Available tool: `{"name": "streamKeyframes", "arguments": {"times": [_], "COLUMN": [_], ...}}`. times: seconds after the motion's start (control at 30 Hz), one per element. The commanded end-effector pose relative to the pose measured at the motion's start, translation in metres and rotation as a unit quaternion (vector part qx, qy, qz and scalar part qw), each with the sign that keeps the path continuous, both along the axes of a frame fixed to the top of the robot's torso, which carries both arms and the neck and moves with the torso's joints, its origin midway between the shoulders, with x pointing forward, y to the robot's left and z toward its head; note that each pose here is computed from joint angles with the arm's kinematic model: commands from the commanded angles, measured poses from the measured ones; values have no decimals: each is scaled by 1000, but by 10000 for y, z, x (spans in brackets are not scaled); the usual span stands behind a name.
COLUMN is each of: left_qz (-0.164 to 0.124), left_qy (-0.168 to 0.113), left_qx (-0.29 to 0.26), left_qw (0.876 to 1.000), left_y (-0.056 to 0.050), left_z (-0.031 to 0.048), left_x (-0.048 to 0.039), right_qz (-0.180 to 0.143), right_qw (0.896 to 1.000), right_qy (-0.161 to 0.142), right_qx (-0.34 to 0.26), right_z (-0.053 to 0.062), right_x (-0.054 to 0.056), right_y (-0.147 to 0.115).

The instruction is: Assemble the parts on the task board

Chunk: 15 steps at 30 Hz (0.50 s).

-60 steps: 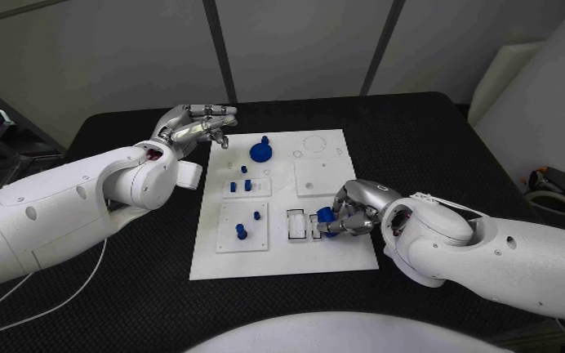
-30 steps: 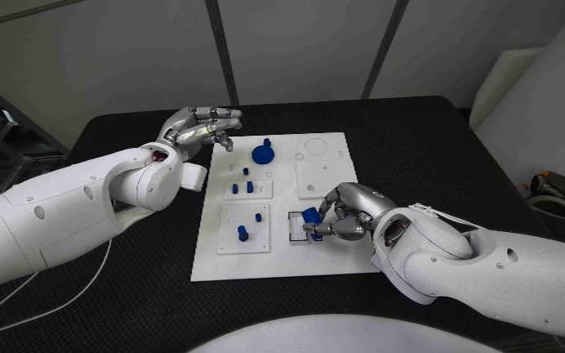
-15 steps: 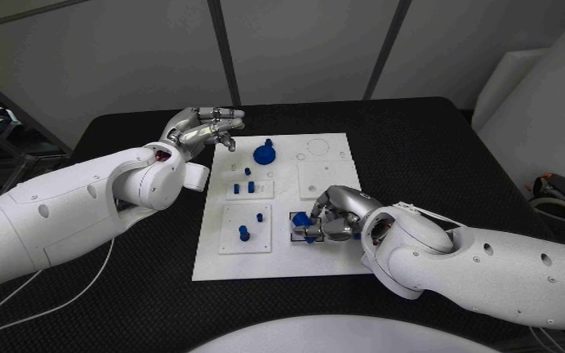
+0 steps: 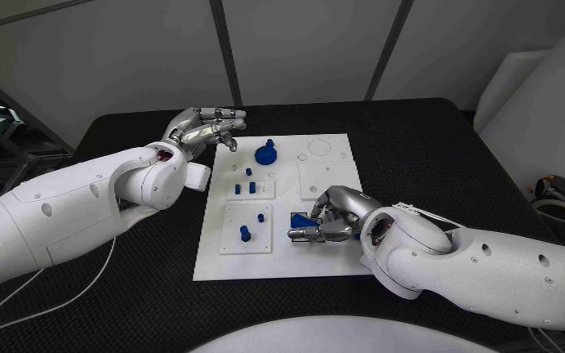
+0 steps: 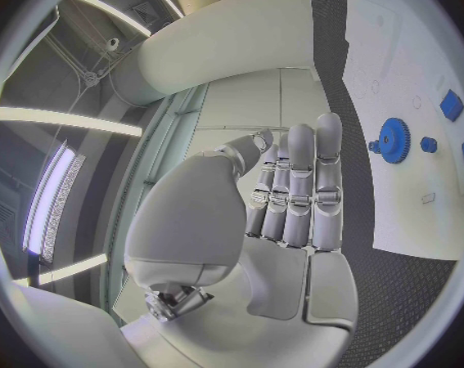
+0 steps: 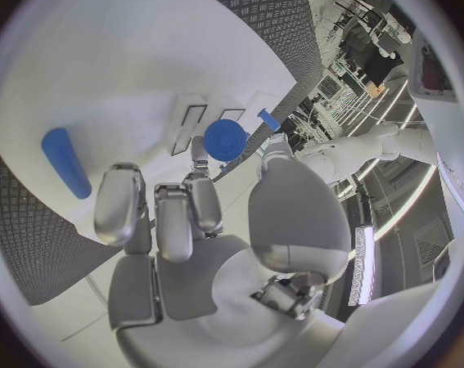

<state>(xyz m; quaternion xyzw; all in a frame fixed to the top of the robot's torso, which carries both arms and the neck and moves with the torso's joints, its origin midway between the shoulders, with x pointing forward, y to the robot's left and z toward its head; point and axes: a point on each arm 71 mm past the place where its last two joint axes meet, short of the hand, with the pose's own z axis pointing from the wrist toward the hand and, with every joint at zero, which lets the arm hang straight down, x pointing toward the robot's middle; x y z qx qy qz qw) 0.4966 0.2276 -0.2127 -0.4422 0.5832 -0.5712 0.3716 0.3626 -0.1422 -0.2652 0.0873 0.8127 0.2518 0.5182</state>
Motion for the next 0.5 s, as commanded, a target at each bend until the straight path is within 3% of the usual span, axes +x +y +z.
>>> {"name": "streamKeyframes", "arguments": {"times": [0.03, 0.27, 0.5], "left_qz": [-4, -3, -2], "left_qy": [-2, -1, 1], "left_qx": [-3, -3, -2], "left_qw": [1000, 1000, 1000], "left_y": [-7, 3, 15], "left_z": [10, -8, -27], "left_x": [2, -4, -11], "right_qz": [-1, -3, 4], "right_qw": [1000, 1000, 1000], "right_qy": [-16, -29, -21], "right_qx": [9, 1, -22], "right_z": [45, 87, 83], "right_x": [-9, -42, -68], "right_y": [-1, -62, -122]}}
